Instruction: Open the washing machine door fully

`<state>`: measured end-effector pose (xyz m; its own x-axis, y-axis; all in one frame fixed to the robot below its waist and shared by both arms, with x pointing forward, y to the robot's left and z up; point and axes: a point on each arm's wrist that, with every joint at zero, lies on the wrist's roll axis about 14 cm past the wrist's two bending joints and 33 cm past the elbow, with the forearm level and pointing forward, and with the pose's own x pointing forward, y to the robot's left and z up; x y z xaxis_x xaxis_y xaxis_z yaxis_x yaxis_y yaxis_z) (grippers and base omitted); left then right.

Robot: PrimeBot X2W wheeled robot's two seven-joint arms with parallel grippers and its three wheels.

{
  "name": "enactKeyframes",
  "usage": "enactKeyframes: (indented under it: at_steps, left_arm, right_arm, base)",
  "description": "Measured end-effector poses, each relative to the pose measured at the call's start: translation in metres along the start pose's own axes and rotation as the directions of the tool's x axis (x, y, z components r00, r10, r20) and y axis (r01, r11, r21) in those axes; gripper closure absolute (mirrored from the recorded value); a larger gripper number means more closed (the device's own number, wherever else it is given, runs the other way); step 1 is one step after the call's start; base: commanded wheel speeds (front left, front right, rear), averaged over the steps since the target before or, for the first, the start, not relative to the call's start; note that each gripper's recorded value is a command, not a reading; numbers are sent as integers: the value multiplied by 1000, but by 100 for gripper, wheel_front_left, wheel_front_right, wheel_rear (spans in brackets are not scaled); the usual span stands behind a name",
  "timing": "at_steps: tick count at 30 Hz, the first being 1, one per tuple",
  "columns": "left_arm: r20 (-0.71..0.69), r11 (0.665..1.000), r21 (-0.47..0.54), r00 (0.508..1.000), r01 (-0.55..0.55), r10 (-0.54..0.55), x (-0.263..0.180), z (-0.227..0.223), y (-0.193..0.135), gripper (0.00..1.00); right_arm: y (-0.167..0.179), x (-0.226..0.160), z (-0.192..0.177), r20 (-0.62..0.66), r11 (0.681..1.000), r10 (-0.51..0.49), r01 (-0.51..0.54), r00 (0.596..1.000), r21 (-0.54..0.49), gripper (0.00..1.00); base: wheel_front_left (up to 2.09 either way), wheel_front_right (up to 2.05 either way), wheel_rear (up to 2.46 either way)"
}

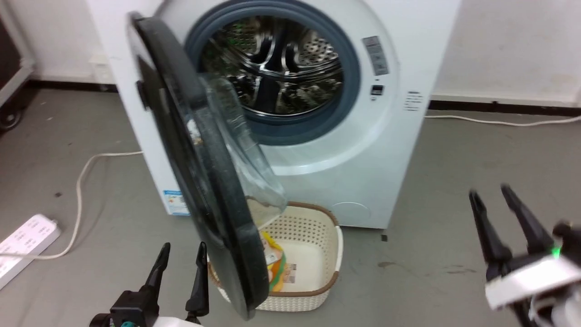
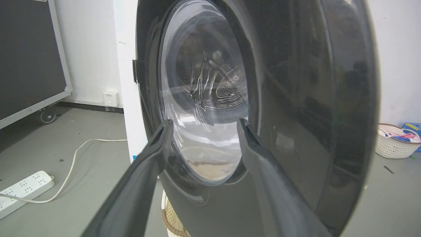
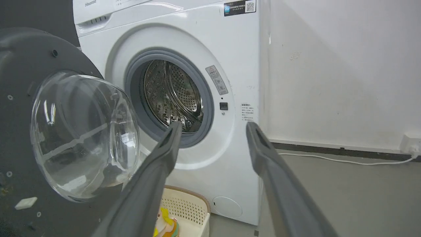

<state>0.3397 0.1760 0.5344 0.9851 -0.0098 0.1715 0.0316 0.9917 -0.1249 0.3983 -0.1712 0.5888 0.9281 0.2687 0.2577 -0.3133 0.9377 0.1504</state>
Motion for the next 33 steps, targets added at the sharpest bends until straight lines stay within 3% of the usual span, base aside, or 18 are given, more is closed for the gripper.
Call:
enactKeyframes:
  at_steps: [2,3,5,11,24,25,26,33]
  left_arm:
    - [1,1000,5,1000,20,-20,2,0,-4,0]
    - [-9,999,7,999,54,-54,3,-3,-12,0]
    - [-22,998,7,998,66,-66,2,-7,-14,0]
    - [-36,996,17,996,84,-83,0,-11,-17,0]
    - [-47,998,19,997,64,-63,-7,-14,-14,0]
    - [-47,998,19,997,64,-63,-7,-14,-14,53]
    - [-49,998,21,997,66,-65,-8,-14,-15,100]
    - [6,999,27,999,41,-41,-4,2,-10,100]
  right_arm:
    - [-7,-17,-6,-1,998,-49,49,999,-44,0]
    - [-6,-44,-10,11,984,-118,119,993,-135,0]
    - [-3,-61,-22,-11,972,-172,168,985,-165,0]
    - [8,-77,-42,-72,965,-185,168,980,-202,0]
    - [13,-74,-43,-70,967,-185,170,980,-188,0]
    - [13,-74,-43,-70,967,-185,170,980,-188,0]
    - [13,-73,-44,-70,969,-183,168,981,-184,0]
    - [15,-72,-44,-69,971,-181,167,981,-171,0]
  base:
    - [0,0,0]
    - [0,0,0]
    - [0,0,0]
    - [0,0,0]
    - [0,0,0]
    - [0,0,0]
    - [0,0,0]
    - [0,0,0]
